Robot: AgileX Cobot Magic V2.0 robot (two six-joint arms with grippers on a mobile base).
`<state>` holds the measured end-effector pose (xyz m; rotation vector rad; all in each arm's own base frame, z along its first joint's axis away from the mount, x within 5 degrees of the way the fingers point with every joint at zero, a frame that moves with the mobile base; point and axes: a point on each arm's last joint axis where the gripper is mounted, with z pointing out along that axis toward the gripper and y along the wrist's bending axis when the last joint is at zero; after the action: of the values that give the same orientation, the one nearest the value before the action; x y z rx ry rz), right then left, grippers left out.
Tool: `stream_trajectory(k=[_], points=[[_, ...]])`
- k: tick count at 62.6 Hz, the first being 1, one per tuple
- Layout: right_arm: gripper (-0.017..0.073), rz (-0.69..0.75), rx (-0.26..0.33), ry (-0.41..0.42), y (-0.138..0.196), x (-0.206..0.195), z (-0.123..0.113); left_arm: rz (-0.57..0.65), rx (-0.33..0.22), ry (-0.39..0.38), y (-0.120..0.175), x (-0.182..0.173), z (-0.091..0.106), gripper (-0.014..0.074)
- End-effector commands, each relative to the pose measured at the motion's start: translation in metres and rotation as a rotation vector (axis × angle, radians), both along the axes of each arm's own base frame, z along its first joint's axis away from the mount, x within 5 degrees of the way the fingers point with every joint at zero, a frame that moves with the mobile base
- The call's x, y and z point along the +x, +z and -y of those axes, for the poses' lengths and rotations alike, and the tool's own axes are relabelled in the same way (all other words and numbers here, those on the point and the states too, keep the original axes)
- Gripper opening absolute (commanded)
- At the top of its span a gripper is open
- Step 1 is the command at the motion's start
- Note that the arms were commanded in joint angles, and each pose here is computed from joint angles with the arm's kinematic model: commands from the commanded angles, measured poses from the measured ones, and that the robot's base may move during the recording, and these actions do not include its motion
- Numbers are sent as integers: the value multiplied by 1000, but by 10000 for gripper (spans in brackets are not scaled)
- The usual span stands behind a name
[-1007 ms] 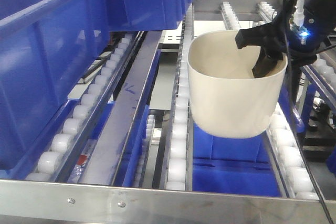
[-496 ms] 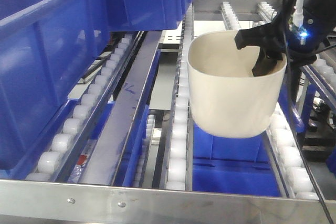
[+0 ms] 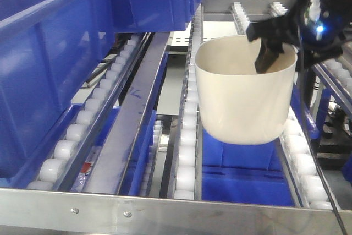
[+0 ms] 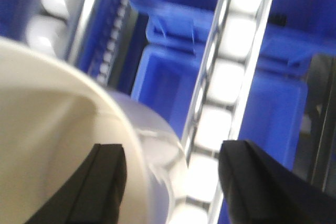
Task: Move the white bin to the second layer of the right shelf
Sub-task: 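Open the right gripper and release the bin rim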
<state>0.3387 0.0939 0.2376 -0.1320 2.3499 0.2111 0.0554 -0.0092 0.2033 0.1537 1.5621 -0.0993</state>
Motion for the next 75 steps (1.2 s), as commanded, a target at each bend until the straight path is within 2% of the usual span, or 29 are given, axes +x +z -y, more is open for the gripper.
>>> stream_trajectory(k=[1, 21, 24, 28, 33, 34, 37, 49, 63, 75], points=[[499, 168, 47, -1, 39, -1, 1, 60, -19, 2, -4, 0, 0, 85], [479, 305, 85, -2, 88, -26, 8, 60, -19, 2, -4, 0, 0, 85], [419, 342, 95, -3, 101, -34, 10, 60, -19, 2, -4, 0, 0, 85], [286, 387, 108, -3, 114, -47, 14, 60, -19, 2, -4, 0, 0, 85], [39, 446, 123, -6, 127, -69, 21, 60, -19, 2, -4, 0, 0, 85], [30, 456, 126, -6, 129, -73, 22, 60, -19, 2, -4, 0, 0, 85], [73, 500, 137, -7, 134, -85, 25, 60, -19, 2, -4, 0, 0, 85], [48, 630, 173, -8, 130, -133, 39, 60, -19, 2, -4, 0, 0, 85], [52, 727, 196, -16, 97, -183, 53, 60, -19, 2, -4, 0, 0, 85], [52, 776, 178, -87, 65, -213, 71, 60, -19, 2, -4, 0, 0, 85]])
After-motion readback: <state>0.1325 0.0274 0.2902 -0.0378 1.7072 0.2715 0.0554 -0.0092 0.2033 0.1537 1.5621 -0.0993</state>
